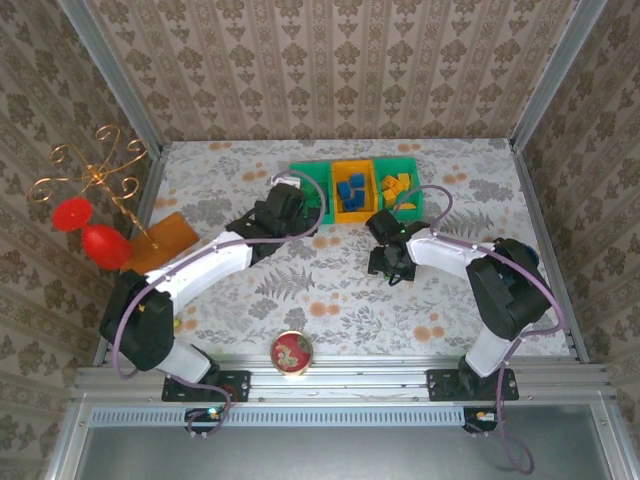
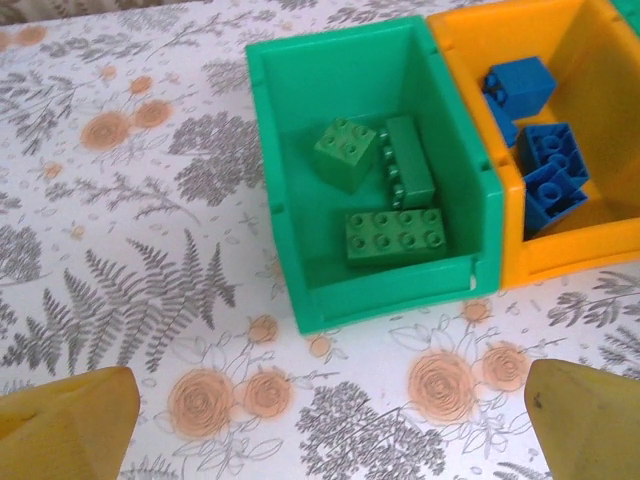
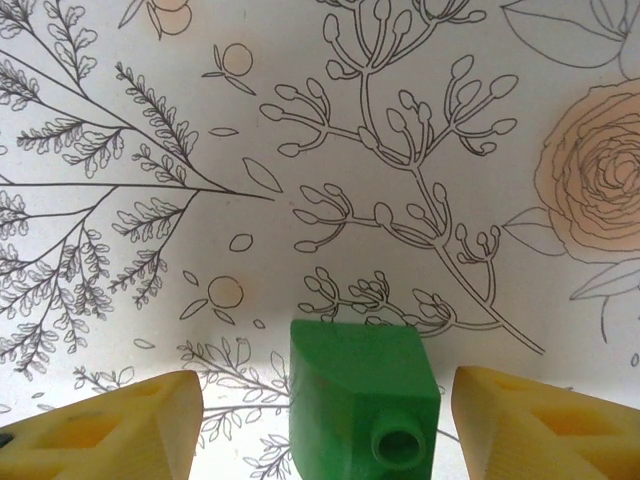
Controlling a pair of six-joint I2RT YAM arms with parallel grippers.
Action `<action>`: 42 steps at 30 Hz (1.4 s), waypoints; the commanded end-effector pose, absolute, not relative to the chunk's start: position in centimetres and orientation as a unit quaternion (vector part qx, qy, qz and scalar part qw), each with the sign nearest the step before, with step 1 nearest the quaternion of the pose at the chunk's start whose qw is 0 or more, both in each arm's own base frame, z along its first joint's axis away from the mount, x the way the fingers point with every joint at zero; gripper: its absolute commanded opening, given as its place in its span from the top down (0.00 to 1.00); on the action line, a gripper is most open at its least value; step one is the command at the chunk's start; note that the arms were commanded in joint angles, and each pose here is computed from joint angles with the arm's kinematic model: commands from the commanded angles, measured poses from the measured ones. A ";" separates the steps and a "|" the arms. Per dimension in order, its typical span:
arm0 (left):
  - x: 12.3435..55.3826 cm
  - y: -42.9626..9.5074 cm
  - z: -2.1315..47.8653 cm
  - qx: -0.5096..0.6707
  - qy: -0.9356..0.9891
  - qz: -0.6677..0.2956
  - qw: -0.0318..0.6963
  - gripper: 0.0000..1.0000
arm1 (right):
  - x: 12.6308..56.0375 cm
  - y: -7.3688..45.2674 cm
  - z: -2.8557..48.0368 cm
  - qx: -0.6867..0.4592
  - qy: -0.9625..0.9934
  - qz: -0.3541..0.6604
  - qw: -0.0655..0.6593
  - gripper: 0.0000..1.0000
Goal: Sort the legos into containers by color
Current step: Pick up the lego from the center of the table.
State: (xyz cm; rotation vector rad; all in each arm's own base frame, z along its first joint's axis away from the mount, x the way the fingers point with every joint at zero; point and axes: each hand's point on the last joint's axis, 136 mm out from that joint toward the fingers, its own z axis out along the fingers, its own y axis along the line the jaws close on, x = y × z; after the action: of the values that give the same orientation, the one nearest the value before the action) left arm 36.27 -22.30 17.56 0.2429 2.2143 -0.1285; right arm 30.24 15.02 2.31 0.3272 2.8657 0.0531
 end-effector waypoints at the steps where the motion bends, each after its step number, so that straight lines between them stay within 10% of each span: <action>1: 36.3 -20.9 19.0 0.055 0.880 -0.058 0.468 0.00 | 30.0 15.4 2.0 0.103 0.988 0.012 0.114 0.34; 42: 35.9 -17.9 17.5 -0.008 0.882 -0.090 0.462 0.00 | 30.6 18.3 4.0 0.052 0.991 0.002 0.125 0.73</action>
State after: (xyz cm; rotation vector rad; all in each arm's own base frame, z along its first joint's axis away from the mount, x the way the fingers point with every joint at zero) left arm 35.98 -18.30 17.20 0.0163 2.1847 -0.1945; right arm 30.29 17.92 2.20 0.1714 2.9103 -0.0135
